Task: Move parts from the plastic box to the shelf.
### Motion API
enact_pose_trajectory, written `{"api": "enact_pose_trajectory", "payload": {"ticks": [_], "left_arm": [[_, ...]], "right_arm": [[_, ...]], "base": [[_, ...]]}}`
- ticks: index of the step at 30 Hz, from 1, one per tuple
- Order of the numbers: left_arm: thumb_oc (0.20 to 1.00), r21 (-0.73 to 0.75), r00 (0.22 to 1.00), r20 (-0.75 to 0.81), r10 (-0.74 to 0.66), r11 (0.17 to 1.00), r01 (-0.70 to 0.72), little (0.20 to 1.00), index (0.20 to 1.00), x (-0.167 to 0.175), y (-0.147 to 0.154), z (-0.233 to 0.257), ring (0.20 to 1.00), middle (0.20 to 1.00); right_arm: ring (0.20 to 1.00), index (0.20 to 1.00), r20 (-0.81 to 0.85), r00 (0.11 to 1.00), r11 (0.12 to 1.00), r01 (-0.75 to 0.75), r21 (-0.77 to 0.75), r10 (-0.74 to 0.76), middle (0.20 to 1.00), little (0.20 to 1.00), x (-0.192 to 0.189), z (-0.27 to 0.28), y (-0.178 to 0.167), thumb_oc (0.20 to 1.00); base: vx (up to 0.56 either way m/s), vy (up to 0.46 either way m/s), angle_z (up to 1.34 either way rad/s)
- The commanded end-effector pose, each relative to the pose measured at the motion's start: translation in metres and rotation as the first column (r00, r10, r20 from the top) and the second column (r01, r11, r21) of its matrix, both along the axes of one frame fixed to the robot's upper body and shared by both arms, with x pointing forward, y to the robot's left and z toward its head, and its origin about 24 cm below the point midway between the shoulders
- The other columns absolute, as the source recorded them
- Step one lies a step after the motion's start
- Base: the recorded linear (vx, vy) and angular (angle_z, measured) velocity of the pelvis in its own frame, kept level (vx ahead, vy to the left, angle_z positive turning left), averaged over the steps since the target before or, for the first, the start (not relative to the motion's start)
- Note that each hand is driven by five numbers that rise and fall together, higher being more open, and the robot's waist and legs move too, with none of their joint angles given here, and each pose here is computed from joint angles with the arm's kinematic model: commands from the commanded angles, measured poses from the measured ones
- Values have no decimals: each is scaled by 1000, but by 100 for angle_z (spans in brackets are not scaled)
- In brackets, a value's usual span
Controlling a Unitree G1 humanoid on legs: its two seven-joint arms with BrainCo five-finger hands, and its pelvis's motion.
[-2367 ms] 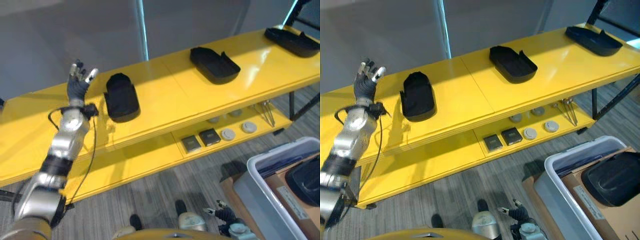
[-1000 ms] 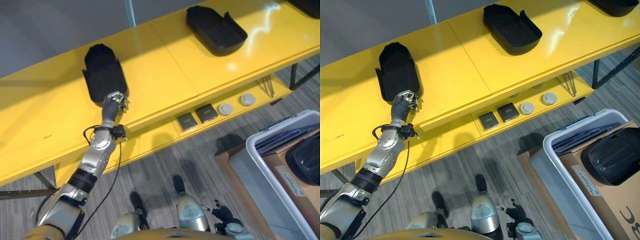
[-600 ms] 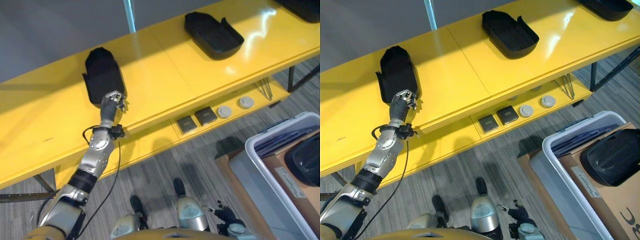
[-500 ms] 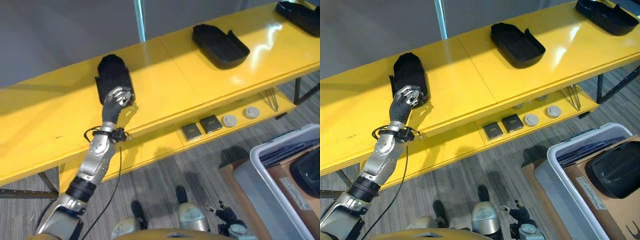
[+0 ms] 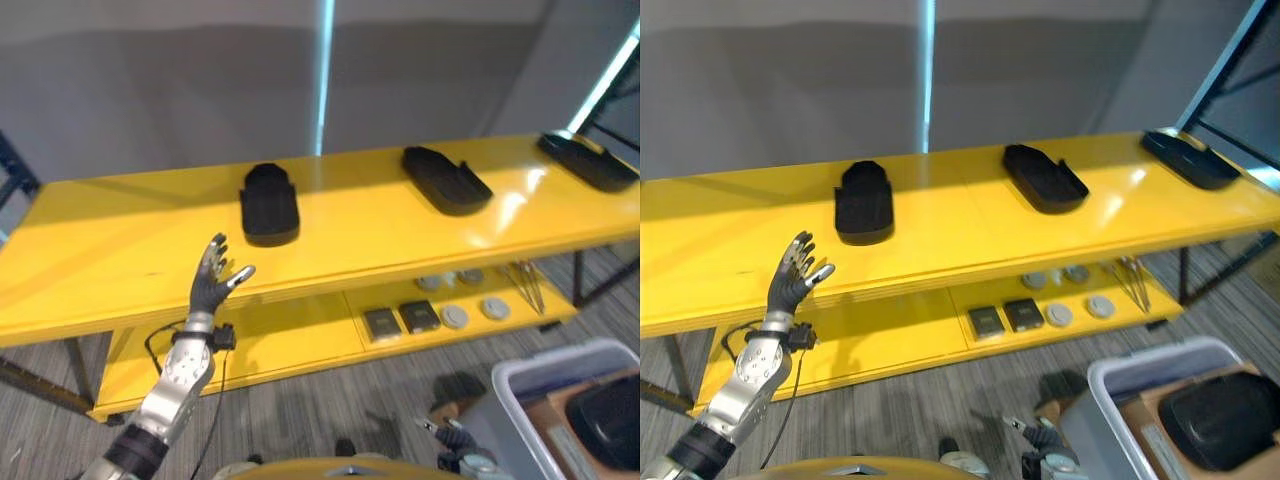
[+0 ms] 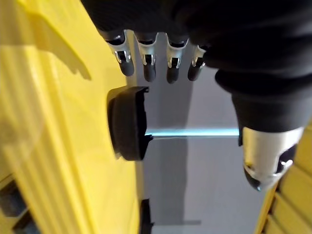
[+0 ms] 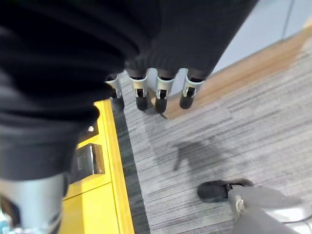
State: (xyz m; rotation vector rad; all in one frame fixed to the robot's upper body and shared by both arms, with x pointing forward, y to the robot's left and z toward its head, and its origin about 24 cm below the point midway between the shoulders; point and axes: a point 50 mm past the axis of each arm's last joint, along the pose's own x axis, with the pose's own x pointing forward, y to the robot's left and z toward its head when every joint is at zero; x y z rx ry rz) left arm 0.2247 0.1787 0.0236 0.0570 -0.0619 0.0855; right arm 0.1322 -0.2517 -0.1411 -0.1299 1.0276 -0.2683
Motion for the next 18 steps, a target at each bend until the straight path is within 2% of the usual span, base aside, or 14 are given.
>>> {"api": "enact_pose_trajectory", "payload": {"ticks": [1,5,9,11,14,15,16,18], "left_arm": [[1000,75,954,292,-74,996,54,1000,1000,24,-12,50,1000,1000],[1000,150,937,290,-197,976,159,1000,1000,29,-24,48,1000,1000],[1000,178,936,287,-203,972,156,1000,1000,31,-25,47,1000,1000],[1000,161,956,255,-143,982,103,1000,1000,35,-18,44,1000,1000],[1000,161,974,192,-124,983,93,1000,1000,37,-13,37,1000,1000],[1000,155,986,149,-77,986,53,1000,1000,39,-8,30,1000,1000],[1000,83,999,48,-8,997,4,1000,1000,39,-1,13,1000,1000],[1000,87,998,0,65,994,-65,1000,1000,38,3,2,1000,1000]], "right_arm": [[1000,1000,-52,999,1000,5,11,-5,1000,1000,-13,-4,-3,1000],[1000,1000,-100,987,990,132,59,-125,1000,1000,-34,-11,0,1000],[1000,1000,-177,976,988,141,57,-129,1000,1000,-54,-17,3,1000],[1000,1000,-209,971,990,131,57,-117,1000,1000,-63,-19,2,1000],[1000,1000,-225,970,992,112,65,-95,1000,1000,-67,-20,3,1000],[1000,1000,-233,970,994,86,73,-67,1000,1000,-68,-21,5,1000],[1000,1000,-241,970,995,62,82,-41,1000,1000,-70,-22,8,1000],[1000,1000,-247,968,995,52,90,-28,1000,1000,-71,-23,10,1000]], "base": [[-60,96,-201],[-70,91,-48],[-52,48,-43],[-100,-18,-89],[-87,-68,-140],[-94,-143,-150],[-67,-169,-151],[29,-134,-147]]}}
